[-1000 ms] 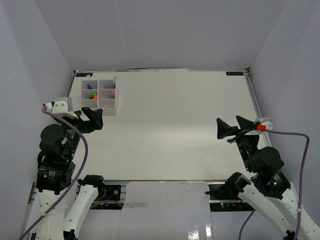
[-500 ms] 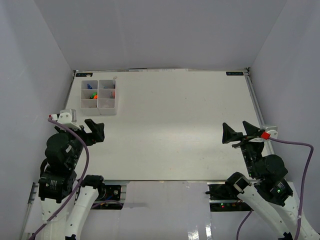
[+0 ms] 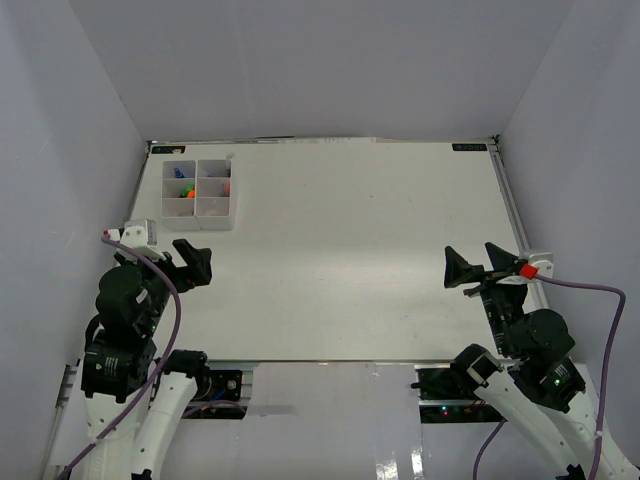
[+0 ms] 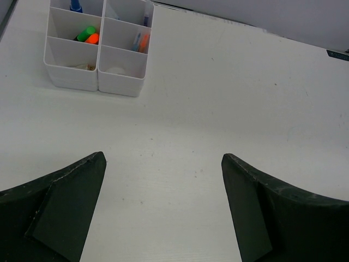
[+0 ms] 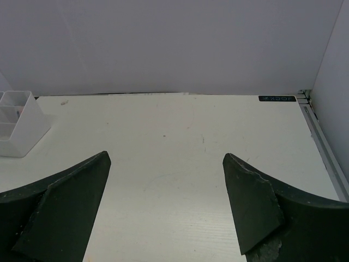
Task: Sort the stationery into containers
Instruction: Reset both arms
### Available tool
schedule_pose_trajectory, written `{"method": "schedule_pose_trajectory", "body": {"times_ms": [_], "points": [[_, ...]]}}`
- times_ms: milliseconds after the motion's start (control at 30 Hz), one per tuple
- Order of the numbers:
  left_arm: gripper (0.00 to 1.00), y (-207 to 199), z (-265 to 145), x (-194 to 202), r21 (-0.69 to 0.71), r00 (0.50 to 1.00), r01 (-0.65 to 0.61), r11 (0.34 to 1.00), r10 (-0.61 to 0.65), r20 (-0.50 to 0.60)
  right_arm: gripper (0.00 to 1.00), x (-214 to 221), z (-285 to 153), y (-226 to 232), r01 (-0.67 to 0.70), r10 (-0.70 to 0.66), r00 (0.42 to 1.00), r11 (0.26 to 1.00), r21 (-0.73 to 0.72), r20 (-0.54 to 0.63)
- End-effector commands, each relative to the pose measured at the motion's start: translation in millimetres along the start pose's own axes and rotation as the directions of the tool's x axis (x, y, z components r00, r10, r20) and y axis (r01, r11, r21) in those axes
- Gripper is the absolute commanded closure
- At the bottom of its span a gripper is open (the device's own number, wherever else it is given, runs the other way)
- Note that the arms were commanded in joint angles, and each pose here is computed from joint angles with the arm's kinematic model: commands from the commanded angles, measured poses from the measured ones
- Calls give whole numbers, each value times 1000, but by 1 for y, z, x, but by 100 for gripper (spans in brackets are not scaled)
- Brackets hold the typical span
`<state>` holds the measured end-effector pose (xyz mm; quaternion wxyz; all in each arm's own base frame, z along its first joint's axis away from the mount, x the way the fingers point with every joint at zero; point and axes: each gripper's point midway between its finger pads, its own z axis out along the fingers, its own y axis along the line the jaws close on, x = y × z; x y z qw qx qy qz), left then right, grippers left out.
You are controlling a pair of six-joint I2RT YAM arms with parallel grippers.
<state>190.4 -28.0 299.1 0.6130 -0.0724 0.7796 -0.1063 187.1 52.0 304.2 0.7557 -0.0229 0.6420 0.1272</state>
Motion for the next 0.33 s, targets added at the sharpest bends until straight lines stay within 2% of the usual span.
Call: {"method": "schedule_pose_trajectory", "body": {"times_ms": [0, 300], "points": [[2, -1, -1, -5, 4, 1000, 14, 1000, -14, 23, 10, -6, 0, 0, 9, -9, 1000, 1000, 0, 19], [2, -1, -1, -6, 0, 999, 14, 1000, -14, 29, 10, -11, 1, 0, 15, -15, 1000, 1000, -1, 20]]}}
